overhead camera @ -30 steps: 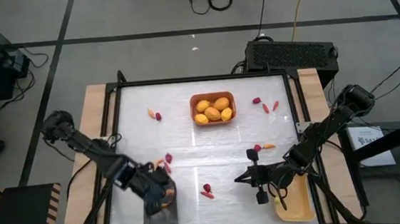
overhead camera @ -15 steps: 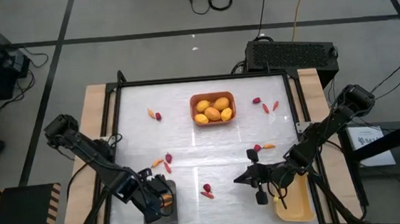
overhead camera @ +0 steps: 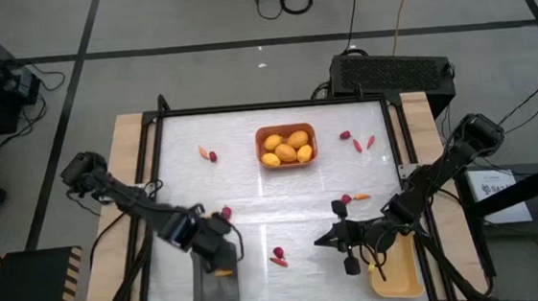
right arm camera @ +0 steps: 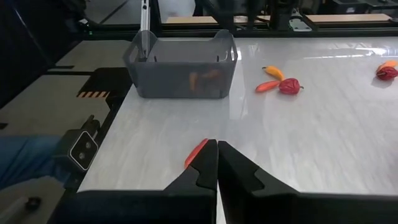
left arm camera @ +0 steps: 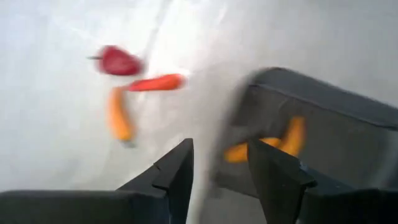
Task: Sort produce into baskets
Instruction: Put the yellow chili pepper into the black bin
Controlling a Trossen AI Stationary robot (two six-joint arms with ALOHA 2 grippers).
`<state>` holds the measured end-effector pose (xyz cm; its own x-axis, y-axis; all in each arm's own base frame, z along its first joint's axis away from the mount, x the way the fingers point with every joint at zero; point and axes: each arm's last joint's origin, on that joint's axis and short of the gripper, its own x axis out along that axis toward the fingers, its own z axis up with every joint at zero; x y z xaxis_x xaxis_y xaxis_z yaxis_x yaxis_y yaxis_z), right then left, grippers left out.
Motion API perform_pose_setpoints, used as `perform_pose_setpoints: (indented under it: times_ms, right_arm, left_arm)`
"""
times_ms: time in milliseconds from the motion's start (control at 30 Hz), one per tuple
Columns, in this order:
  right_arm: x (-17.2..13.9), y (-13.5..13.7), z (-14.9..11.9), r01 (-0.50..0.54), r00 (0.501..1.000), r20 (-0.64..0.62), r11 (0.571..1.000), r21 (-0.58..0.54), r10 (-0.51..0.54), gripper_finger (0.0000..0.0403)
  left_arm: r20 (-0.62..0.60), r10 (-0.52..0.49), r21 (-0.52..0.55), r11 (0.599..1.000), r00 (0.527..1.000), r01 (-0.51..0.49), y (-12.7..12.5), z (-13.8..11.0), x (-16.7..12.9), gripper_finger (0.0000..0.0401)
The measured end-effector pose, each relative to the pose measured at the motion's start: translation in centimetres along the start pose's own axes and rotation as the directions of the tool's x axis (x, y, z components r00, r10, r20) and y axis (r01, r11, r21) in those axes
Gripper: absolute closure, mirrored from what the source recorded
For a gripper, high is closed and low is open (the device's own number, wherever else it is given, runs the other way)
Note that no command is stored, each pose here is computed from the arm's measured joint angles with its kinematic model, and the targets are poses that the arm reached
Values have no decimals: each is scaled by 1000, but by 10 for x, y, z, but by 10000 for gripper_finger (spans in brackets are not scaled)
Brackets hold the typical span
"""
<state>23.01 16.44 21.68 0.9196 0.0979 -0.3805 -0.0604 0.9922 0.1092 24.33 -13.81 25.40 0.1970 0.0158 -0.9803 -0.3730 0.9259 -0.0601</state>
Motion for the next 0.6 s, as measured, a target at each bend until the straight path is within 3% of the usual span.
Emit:
perform_pose_setpoints:
  times_ms: [200, 333, 600]
  right_arm:
    - [0, 0, 0, 1, 1000, -2, 1000, -1, -1, 403]
    - [0, 0, 0, 1, 1000, -3, 1000, 6, -1, 403]
    - [0, 1, -2, -2, 1000, -15, 1000, 13, 2, 403]
  left_arm:
    - [22, 42, 6, 999, 999, -42, 35, 27, -6, 244]
    - [-26, 100, -13, 995, 995, -100, 58, 37, -4, 244]
    - [-154, 77, -30, 996, 985, -83, 93, 32, 43, 244]
